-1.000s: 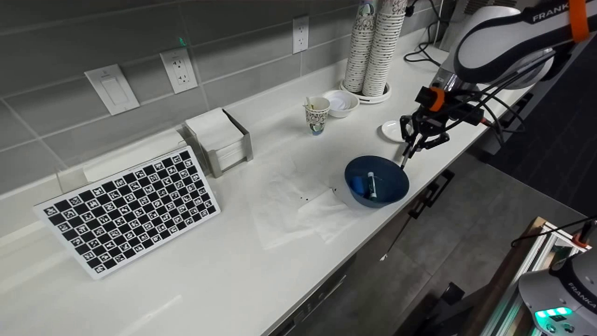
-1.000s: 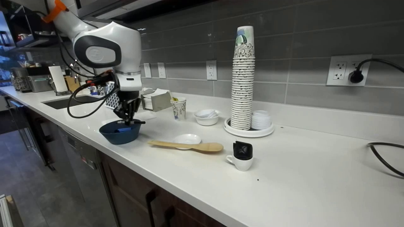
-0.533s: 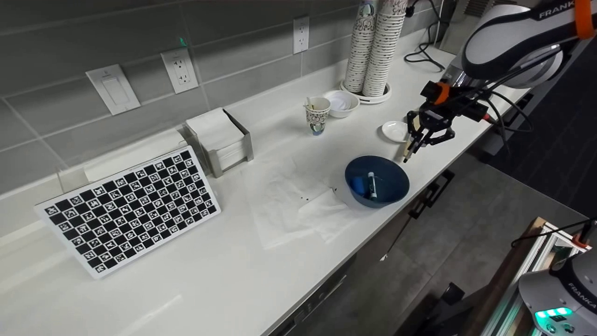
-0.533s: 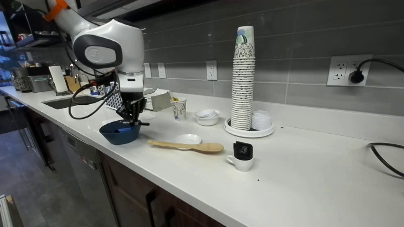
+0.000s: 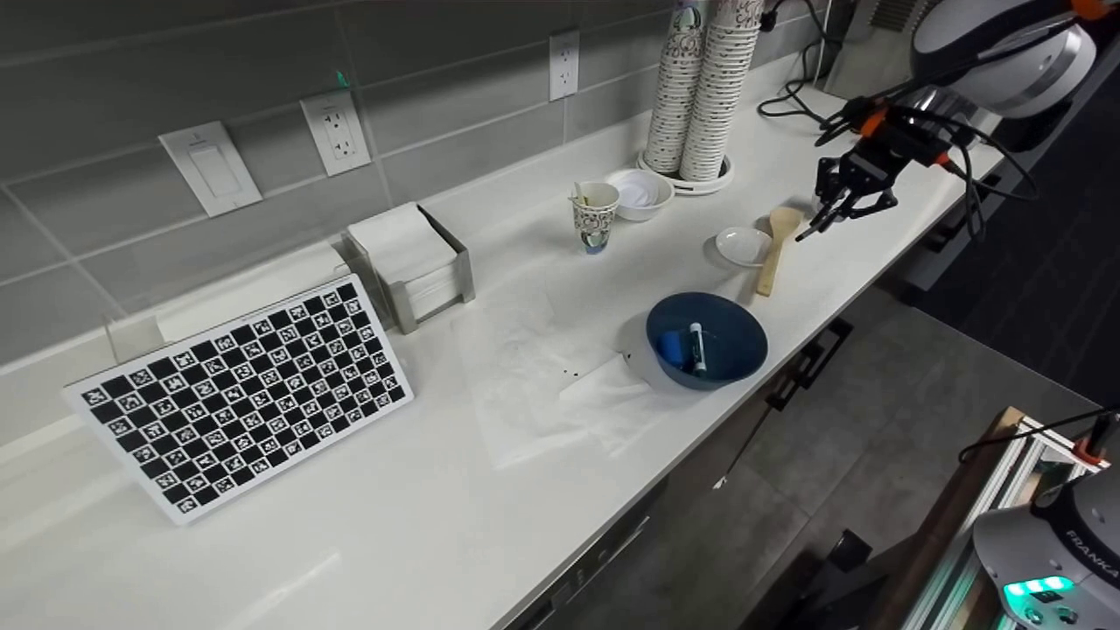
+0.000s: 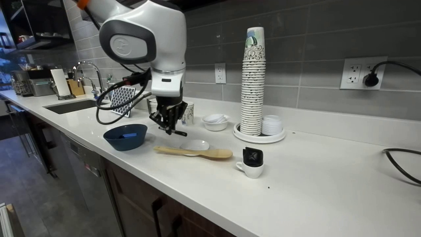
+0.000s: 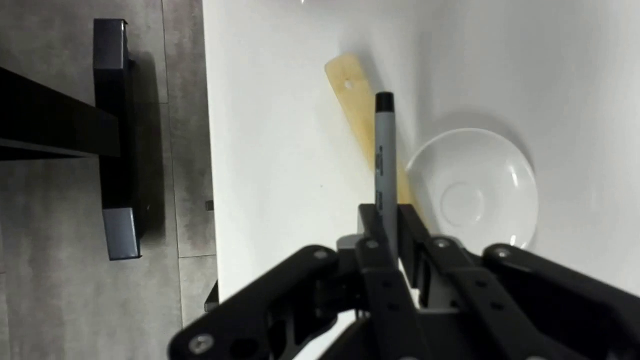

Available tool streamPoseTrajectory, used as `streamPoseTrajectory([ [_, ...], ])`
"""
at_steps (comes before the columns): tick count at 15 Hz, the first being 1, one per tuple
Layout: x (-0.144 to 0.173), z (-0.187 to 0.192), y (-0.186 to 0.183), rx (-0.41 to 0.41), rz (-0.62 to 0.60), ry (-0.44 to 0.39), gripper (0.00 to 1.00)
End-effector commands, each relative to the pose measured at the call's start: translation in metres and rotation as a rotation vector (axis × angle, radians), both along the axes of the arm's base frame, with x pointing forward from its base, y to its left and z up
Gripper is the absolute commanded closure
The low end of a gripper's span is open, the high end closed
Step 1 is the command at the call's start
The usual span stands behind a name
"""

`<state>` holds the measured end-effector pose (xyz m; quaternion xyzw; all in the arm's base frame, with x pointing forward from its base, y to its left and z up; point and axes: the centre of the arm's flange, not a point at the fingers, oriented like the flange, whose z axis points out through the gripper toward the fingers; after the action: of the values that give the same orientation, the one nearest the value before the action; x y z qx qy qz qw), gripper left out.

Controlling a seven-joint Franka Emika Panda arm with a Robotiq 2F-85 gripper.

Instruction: Remove the black pen from the bowl.

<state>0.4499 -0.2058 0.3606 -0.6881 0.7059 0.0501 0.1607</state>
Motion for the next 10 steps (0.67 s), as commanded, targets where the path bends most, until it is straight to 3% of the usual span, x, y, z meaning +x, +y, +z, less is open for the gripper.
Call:
streamPoseTrajectory([
  [1, 0.050, 0.015, 0.008, -0.043, 0.102, 0.058, 0.97],
  [4, 0.077, 0.008, 0.019, -0.074, 0.179, 0.124, 0.97],
  [5, 0.079, 0.005, 0.024, -0.026, 0.198, 0.160, 0.97],
  [6, 0.056, 0.005, 0.028, -0.047, 0.168, 0.101, 0.87],
  [8, 0.065, -0.001, 0.031, -0.028, 0.188, 0.139, 0.87],
  [9, 0.067, -0.003, 0.030, -0.026, 0.189, 0.145, 0.97],
  [10, 0.068, -0.006, 0.027, -0.062, 0.190, 0.136, 0.97],
])
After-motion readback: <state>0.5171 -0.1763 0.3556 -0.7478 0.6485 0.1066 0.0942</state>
